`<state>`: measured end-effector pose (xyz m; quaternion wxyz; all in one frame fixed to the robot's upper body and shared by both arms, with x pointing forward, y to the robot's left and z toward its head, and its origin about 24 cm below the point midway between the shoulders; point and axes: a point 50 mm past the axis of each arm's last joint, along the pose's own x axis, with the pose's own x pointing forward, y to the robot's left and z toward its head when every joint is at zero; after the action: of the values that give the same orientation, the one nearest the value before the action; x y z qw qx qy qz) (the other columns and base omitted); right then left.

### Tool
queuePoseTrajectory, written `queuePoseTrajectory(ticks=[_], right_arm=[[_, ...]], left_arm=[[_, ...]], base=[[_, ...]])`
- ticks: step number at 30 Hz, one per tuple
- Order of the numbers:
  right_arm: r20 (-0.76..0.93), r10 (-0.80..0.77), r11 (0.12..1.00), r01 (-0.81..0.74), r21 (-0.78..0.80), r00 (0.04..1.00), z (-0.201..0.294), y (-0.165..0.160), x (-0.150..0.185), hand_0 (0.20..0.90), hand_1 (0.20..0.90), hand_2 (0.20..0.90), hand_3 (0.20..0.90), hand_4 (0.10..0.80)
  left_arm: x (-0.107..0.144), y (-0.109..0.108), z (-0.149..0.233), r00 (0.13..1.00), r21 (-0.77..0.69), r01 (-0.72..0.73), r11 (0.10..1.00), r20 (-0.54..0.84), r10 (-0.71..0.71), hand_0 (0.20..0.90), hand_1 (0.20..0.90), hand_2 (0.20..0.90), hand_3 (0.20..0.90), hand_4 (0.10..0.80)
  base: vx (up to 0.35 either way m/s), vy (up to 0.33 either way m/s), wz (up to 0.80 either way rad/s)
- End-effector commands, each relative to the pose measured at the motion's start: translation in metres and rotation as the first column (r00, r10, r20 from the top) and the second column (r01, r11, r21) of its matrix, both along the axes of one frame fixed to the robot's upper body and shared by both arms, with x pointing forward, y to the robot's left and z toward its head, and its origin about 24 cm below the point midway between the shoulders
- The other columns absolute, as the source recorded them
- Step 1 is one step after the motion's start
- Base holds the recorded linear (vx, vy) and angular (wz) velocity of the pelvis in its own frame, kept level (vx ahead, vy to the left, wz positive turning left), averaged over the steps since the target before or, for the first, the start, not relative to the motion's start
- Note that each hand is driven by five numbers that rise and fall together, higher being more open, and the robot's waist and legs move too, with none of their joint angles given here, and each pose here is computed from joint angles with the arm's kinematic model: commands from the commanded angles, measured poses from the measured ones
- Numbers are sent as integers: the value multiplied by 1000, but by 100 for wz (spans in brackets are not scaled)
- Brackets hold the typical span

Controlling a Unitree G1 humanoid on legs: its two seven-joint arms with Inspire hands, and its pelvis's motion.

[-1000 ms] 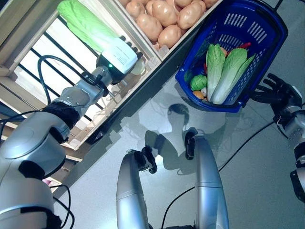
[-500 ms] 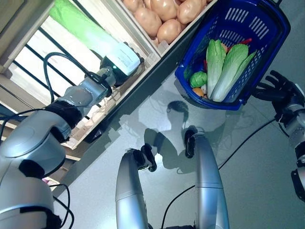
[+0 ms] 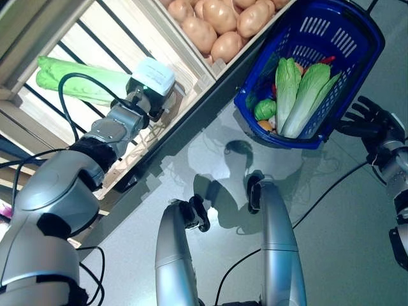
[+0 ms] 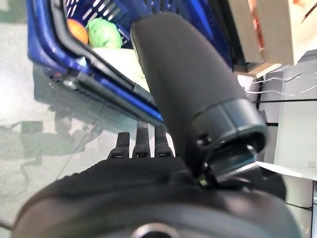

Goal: Put vegetables into the basket

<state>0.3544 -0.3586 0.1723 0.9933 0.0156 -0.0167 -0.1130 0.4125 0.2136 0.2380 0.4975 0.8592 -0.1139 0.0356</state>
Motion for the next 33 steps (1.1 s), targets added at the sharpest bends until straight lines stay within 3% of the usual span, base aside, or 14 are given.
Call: queuePoseTrajectory(ticks=[1, 6, 12, 17, 22, 26, 29, 33], right_arm=[[170, 111, 994, -111, -12, 979, 31, 16, 8, 900, 900, 900, 900, 800], [170, 186, 982, -188, -3, 968, 18, 26, 7, 900, 900, 900, 900, 800], [184, 258, 962, -270, 43, 949, -8, 46, 1, 900, 900, 900, 900, 800], [164, 340, 934, -353, 61, 926, -39, 80, -7, 900, 900, 900, 900, 800], [65, 469, 874, -474, 108, 881, -75, 112, -18, 900, 900, 900, 900, 800], [0, 575, 813, -571, 112, 818, -95, 131, -30, 900, 900, 900, 900, 800], [-65, 645, 760, -630, 162, 761, -114, 146, -42, 900, 900, 900, 900, 800], [-71, 716, 691, -690, 216, 695, -124, 169, -51, 900, 900, 900, 900, 800]], left_arm=[[-15, 46, 60, 971, -60, -96, 994, 213, 107, 300, 300, 300, 300, 400], [-21, 51, 53, 975, -73, -5, 997, 220, 21, 300, 300, 300, 300, 400], [-31, 48, 34, 966, -232, 157, 960, 241, -100, 300, 300, 300, 300, 400], [-43, 43, 5, 950, -479, 294, 827, 239, -200, 300, 300, 300, 300, 400], [-55, 34, -26, 933, -747, 352, 564, 234, -272, 300, 300, 300, 300, 400], [-62, 22, -45, 913, -868, 349, 352, 231, -337, 300, 300, 300, 300, 400], [-72, 1, -69, 867, -961, 276, 19, 241, -436, 300, 300, 300, 300, 400], [-84, -23, -96, 821, -960, 176, -220, 266, -505, 300, 300, 300, 300, 400]], base=[[31, 46, -3], [56, 25, -5], [95, -9, -1], [115, -25, -3], [149, -20, -4], [133, -14, -4], [162, -22, -3], [95, 6, 6]])
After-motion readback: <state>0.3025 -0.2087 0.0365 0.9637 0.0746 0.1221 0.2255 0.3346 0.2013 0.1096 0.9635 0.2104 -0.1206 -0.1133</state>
